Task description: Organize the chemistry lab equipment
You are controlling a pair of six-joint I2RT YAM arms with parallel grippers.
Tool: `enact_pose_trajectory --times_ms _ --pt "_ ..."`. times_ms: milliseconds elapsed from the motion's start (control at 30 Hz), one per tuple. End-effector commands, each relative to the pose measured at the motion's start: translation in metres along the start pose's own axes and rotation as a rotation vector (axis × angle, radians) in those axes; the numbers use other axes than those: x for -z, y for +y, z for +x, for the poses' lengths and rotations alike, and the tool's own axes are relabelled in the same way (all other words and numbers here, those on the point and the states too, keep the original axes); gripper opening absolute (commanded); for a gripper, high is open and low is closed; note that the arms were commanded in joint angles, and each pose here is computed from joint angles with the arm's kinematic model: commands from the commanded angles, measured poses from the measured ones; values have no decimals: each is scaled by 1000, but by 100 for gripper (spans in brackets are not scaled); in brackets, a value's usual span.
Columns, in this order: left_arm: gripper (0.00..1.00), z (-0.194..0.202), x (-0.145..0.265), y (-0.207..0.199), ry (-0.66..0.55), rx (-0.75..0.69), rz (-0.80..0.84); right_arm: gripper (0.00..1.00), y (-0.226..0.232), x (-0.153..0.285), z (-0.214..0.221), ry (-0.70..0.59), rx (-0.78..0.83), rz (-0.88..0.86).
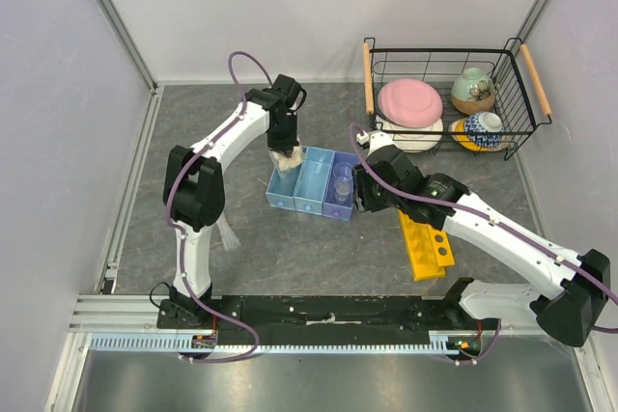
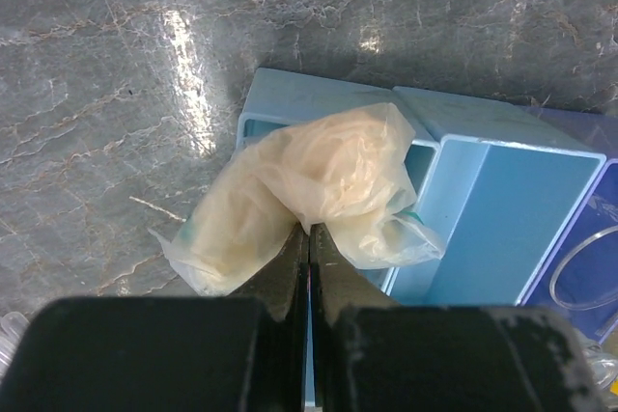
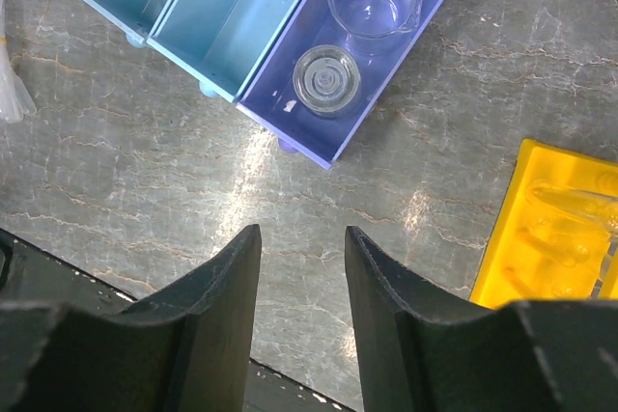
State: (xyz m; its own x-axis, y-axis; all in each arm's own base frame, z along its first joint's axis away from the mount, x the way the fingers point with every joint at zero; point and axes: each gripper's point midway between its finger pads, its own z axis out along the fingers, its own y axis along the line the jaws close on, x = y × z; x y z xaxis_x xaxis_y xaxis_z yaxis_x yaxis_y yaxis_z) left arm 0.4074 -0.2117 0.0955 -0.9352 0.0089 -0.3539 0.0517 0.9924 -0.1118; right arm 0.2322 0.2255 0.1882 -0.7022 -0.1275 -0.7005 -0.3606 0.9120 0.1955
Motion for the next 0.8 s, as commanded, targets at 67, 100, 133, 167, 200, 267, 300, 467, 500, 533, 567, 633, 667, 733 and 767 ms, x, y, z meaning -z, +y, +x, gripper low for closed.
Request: enact_pose_trajectory --times_ms 67,100,133,167,200,267,300,467,500,533,567,633,667,733,767 --pt "2 4 -24 -4 12 -23 35 48 8 1 -19 -56 2 -20" --pt "2 8 -30 -5 28 -20 33 48 8 0 -19 -55 2 -19" --pt "2 8 -32 -5 27 -19 34 48 8 0 -19 -56 2 -20" --pt "2 9 -34 -4 32 -16 30 48 7 0 -19 -57 1 -19" --pt "2 11 -37 -4 40 -8 28 48 8 1 -19 -58 0 -21" --pt "2 15 -39 -7 53 -3 46 47 8 1 -18 -57 0 -22" --pt "2 21 -42 -6 66 3 42 48 8 1 -19 -61 0 -20" --pt "2 28 -44 -3 77 21 39 48 8 2 -18 -60 -1 -26" --pt "2 29 -43 -3 80 24 40 48 9 3 -17 -60 -1 -31" --pt "10 31 -42 -3 82 27 42 48 9 4 -18 -63 -4 -31" --pt "15 30 -39 -4 72 29 45 48 9 4 -18 -64 -3 -32" --pt "26 30 -35 -4 70 29 48 48 9 6 -19 -68 -5 -35" --pt "29 27 -30 -5 57 28 52 48 9 6 -19 -67 -4 -37" --pt "35 24 -23 -7 44 28 65 48 10 6 -19 -69 -9 -40" --pt "37 23 -20 -8 39 28 69 48 10 7 -19 -69 -9 -43"
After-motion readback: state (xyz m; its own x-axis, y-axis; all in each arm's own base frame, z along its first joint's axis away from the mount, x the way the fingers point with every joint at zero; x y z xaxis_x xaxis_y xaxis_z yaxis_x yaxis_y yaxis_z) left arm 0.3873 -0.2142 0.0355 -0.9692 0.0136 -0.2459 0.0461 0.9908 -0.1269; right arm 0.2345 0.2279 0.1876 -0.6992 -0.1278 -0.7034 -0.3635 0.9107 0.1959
